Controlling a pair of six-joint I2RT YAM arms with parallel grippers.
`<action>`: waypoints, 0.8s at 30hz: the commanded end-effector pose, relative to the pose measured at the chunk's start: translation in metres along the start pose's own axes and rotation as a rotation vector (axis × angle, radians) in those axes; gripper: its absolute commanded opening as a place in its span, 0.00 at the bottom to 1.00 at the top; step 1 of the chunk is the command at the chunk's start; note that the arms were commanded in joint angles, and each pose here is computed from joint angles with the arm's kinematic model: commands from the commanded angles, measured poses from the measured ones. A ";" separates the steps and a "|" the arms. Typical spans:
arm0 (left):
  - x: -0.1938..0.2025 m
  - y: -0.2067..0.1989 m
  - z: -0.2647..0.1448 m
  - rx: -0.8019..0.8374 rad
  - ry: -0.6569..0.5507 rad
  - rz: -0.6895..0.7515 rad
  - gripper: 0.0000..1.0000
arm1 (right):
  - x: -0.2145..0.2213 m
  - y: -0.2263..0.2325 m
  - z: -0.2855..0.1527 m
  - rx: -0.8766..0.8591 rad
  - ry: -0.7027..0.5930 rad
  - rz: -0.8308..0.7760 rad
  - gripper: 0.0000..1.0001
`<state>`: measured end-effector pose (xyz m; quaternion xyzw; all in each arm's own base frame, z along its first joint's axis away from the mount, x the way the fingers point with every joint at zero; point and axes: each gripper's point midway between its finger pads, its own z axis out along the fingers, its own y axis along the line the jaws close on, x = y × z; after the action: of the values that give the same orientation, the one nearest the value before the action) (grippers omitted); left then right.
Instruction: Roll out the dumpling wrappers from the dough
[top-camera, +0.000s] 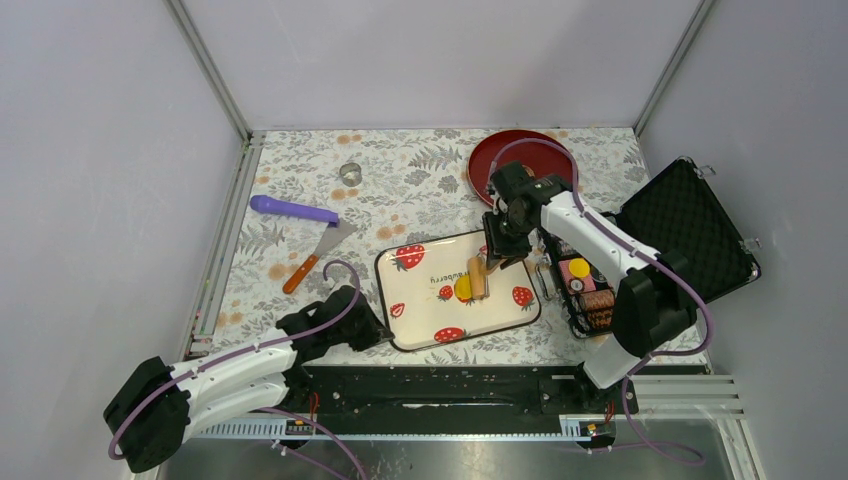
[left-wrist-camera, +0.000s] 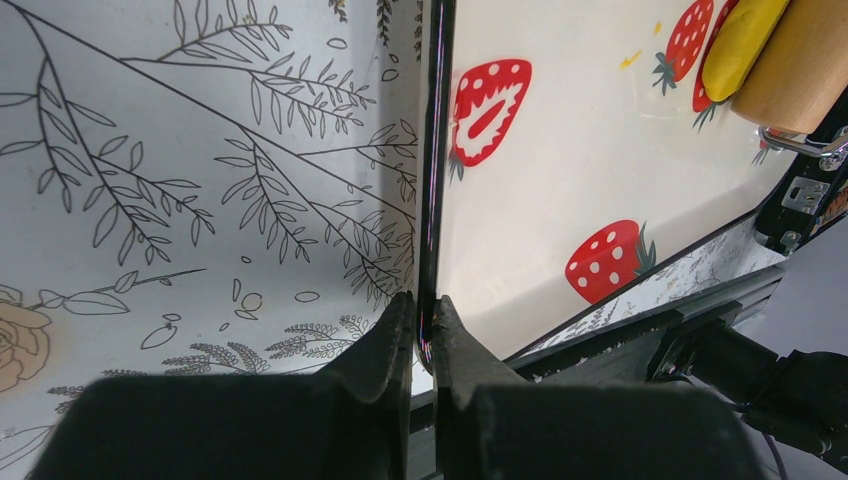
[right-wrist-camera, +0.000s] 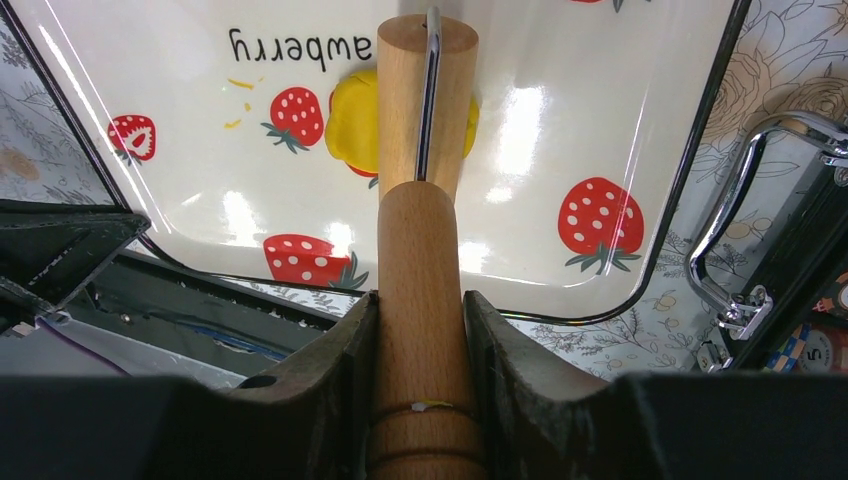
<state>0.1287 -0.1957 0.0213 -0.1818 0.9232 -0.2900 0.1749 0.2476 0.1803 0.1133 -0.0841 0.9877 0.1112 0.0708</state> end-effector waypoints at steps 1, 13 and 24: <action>-0.002 0.029 0.001 -0.111 -0.033 -0.012 0.00 | 0.039 -0.096 0.015 0.411 0.180 0.000 0.00; -0.002 0.029 0.001 -0.111 -0.032 -0.010 0.00 | 0.044 -0.098 0.014 0.390 0.185 0.025 0.00; -0.002 0.029 0.001 -0.111 -0.031 -0.010 0.00 | 0.047 -0.103 0.010 0.381 0.182 0.062 0.00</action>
<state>0.1286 -0.1956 0.0212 -0.1818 0.9233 -0.2897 0.1747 0.2493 0.1678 0.1130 -0.0510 0.9880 0.1277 0.0707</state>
